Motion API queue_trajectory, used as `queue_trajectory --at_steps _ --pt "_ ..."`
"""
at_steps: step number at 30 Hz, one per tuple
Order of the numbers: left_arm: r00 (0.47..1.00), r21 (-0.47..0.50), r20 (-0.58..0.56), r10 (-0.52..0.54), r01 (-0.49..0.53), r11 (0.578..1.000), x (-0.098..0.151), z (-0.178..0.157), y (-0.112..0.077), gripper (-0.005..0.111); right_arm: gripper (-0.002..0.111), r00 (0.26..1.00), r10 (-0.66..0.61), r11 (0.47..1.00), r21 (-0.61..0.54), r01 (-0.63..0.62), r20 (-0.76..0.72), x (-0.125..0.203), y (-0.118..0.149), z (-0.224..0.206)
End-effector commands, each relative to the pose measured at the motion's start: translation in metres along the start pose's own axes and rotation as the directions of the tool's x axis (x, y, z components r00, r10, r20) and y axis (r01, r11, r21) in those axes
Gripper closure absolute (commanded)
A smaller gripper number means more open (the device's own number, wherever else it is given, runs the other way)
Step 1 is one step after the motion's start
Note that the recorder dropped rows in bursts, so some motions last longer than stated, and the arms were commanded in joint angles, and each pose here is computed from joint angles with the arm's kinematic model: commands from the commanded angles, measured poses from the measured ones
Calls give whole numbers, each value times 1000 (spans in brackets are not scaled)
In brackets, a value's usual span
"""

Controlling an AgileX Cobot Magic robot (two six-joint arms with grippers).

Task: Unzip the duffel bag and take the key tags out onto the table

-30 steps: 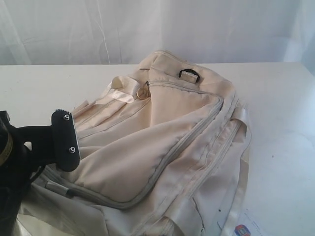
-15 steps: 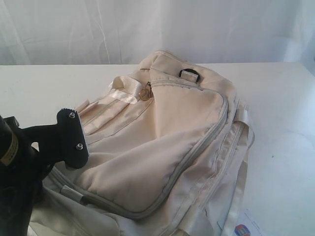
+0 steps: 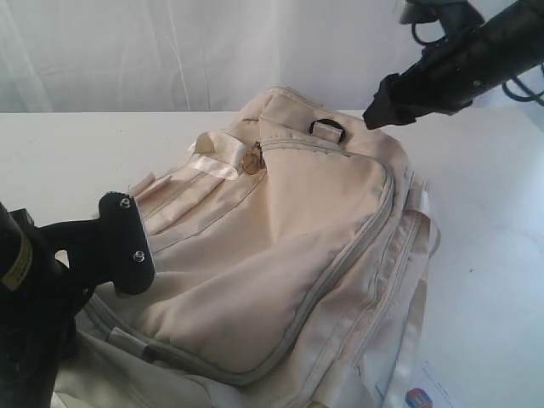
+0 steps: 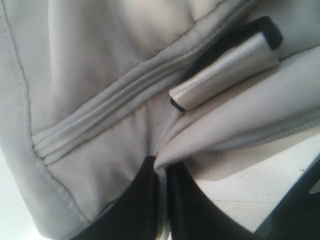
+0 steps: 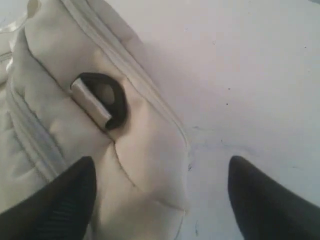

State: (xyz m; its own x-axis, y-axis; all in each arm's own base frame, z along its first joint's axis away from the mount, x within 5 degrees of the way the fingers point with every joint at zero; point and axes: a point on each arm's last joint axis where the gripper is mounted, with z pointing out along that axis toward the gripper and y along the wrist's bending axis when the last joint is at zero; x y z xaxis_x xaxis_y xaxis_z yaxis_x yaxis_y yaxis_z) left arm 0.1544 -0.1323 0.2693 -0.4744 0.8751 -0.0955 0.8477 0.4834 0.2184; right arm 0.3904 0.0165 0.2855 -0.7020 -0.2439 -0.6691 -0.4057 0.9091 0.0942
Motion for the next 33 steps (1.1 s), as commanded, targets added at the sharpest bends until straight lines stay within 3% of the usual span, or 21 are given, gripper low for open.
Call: queue_trajectory --at_steps 1,2,3,6,9,11,12,13,14,16,23,29,33 --pt "999 47 14 -37 37 998 1 0 -5 107 45 997 -50 998 36 52 -65 9 -7 33" --pt "999 48 12 -35 34 998 1 0 -5 107 51 996 -19 999 31 22 -90 12 -7 37" --pt "999 50 5 -33 33 998 3 3 -6 107 69 989 33 999 23 -30 -143 18 -7 40" --pt "1000 36 2 -20 20 999 5 10 -7 107 106 973 90 996 20 -88 -213 24 -4 36" --pt "999 -39 -25 -20 19 999 9 14 -1 107 108 957 115 993 58 -104 -267 26 -3 20" --pt "993 -216 -64 -101 85 973 16 16 13 107 108 930 153 979 177 -97 -335 30 -8 3" --pt "985 -343 -83 -151 114 932 20 13 24 107 108 918 177 969 227 -98 -356 31 -8 -10" --pt "981 -408 -83 -173 125 904 22 11 30 107 108 912 198 963 246 -112 -359 33 -6 -18" --pt "979 -511 -63 -192 134 849 23 6 40 107 108 908 211 960 249 -124 -362 37 -1 -27" --pt "978 -587 -21 -206 155 795 23 3 50 107 108 902 233 956 256 -144 -363 46 5 -37" --pt "976 -648 80 -201 204 734 25 3 81 107 108 871 280 950 249 -190 -403 95 29 -57" --pt "957 -669 127 -262 278 690 24 -4 109 107 108 873 339 941 116 -318 -352 123 60 -73" --pt "947 -649 151 -285 312 694 22 -9 114 107 108 868 369 927 69 -368 -333 137 73 -80"
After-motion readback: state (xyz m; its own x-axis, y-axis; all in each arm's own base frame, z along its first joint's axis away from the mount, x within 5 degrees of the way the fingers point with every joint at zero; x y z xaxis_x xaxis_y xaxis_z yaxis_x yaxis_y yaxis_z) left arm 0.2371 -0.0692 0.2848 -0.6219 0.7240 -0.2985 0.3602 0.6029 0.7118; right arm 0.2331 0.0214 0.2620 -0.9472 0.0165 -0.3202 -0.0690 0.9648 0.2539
